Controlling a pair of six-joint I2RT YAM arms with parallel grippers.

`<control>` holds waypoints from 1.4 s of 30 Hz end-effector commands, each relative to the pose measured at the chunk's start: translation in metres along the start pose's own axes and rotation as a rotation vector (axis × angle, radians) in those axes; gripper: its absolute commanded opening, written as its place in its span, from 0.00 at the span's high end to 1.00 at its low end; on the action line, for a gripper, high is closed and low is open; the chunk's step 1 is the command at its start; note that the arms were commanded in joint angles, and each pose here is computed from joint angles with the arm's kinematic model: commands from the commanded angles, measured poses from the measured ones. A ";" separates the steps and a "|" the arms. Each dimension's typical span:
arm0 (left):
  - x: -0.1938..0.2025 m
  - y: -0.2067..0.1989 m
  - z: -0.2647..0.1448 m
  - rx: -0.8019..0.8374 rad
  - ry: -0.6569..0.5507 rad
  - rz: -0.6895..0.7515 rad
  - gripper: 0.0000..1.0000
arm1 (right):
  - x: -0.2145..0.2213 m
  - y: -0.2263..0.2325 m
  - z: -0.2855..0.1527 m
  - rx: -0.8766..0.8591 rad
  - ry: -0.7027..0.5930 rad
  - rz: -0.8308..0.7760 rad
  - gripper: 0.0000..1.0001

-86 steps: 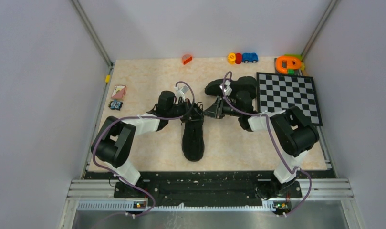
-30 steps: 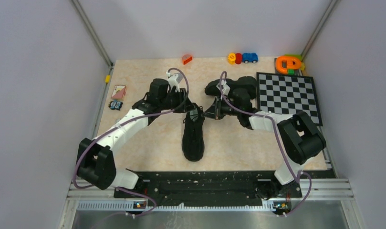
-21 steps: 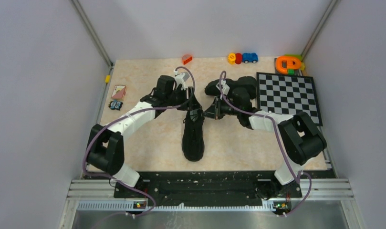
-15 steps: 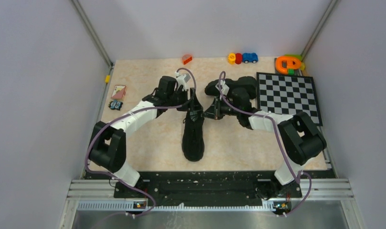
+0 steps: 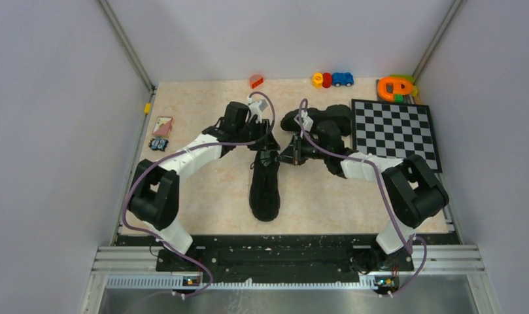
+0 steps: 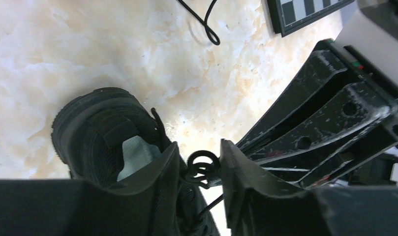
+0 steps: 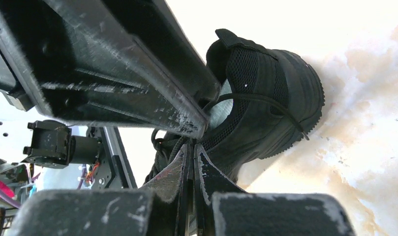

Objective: Tie the shoes
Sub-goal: Cross the shoelace with the shoelace.

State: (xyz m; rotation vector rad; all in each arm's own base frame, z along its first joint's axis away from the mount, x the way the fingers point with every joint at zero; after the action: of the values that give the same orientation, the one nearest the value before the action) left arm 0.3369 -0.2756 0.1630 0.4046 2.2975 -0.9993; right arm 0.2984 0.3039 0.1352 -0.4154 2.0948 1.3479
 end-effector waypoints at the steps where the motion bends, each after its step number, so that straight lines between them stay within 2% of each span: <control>1: -0.021 -0.009 -0.005 0.011 -0.047 0.030 0.71 | -0.028 0.029 -0.004 -0.047 -0.063 -0.099 1.00; 3: -0.022 -0.010 -0.007 0.006 -0.052 0.033 0.92 | -0.028 0.030 -0.004 -0.044 -0.063 -0.101 1.00; 4: -0.023 -0.011 -0.010 0.002 -0.058 0.039 1.00 | -0.028 0.029 -0.004 -0.041 -0.062 -0.101 1.00; 15: -0.017 -0.003 -0.042 -0.032 -0.114 0.041 1.00 | -0.006 0.019 -0.004 0.001 -0.015 -0.071 1.00; 26: 0.017 0.013 -0.048 -0.032 -0.090 0.008 1.00 | 0.025 0.012 -0.010 0.046 0.030 -0.047 1.00; 32: 0.025 0.016 -0.052 -0.010 -0.104 0.004 1.00 | 0.038 0.006 -0.020 0.078 0.025 -0.039 1.00; 37: 0.022 0.012 -0.053 0.022 -0.125 0.011 1.00 | 0.034 0.015 -0.020 0.037 0.007 -0.054 1.00; 39: 0.021 0.013 -0.053 0.027 -0.126 0.011 1.00 | 0.030 0.017 -0.020 0.031 -0.001 -0.061 0.81; 42: 0.021 0.014 -0.053 0.036 -0.124 0.001 1.00 | 0.025 0.019 -0.021 0.031 -0.015 -0.091 0.67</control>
State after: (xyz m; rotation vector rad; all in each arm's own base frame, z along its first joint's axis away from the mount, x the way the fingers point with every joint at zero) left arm 0.3020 -0.2240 0.1524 0.3246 2.2612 -0.9939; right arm 0.2589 0.2879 0.1105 -0.4082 2.1887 1.2525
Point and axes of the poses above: each gripper's point midway between its finger pads, its own z axis out along the fingers, its own y axis along the line the jaws close on, x = y × z, the point moved 2 cm from there along -z, back along the fingers, and after that the axes turned 4 degrees about z, right-handed, at the moved point
